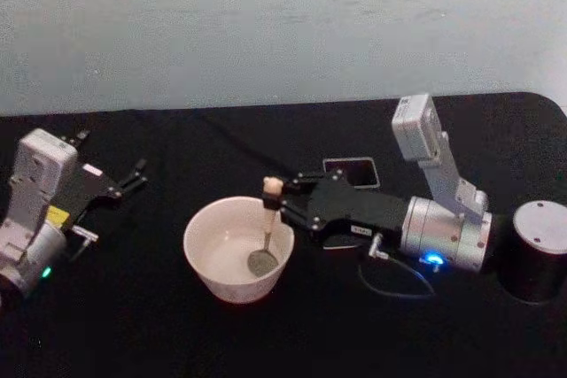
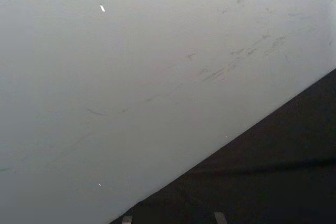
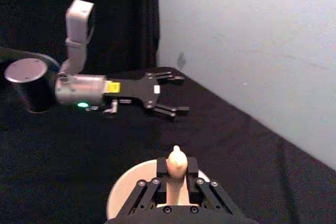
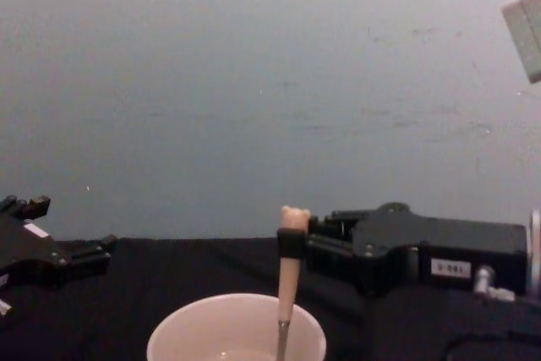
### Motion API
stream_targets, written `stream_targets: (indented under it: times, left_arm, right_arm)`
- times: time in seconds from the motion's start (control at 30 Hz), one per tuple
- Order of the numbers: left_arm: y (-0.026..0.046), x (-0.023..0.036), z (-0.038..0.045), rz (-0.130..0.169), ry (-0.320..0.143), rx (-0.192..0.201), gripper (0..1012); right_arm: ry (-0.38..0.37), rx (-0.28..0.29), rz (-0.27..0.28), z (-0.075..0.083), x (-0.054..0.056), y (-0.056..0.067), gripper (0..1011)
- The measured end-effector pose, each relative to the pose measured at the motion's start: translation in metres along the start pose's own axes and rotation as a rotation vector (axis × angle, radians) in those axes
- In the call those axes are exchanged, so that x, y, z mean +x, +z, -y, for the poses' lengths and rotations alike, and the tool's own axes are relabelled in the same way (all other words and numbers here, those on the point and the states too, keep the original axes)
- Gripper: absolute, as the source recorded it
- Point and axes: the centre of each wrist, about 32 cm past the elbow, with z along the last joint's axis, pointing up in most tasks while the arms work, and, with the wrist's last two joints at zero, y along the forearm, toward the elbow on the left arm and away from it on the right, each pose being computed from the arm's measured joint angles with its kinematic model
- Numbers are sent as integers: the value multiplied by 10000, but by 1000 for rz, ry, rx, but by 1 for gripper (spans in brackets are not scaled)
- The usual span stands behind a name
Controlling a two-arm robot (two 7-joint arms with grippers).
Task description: Pick up the stirring spoon with one hand, stir inside the cup, then place it back in its original position.
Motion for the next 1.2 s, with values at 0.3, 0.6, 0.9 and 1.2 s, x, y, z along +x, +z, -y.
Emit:
stream_targets:
  times: [0.3,0.6,0.9,1.2]
  left_arm:
    - [0,0,0,0,0,0,1001]
    - [0,0,0,0,0,0,1001]
    - [0,0,0,0,0,0,1001]
    - [0,0,0,0,0,0,1001]
  right_arm:
    - [37,3,-21,-122,-166,-17,212]
    - [20,-2,-28,-396,-220,-37,212]
    - [-55,-9,-5,-593,-118,-22,213]
    - [-121,-4,-2,-503,22,34,213]
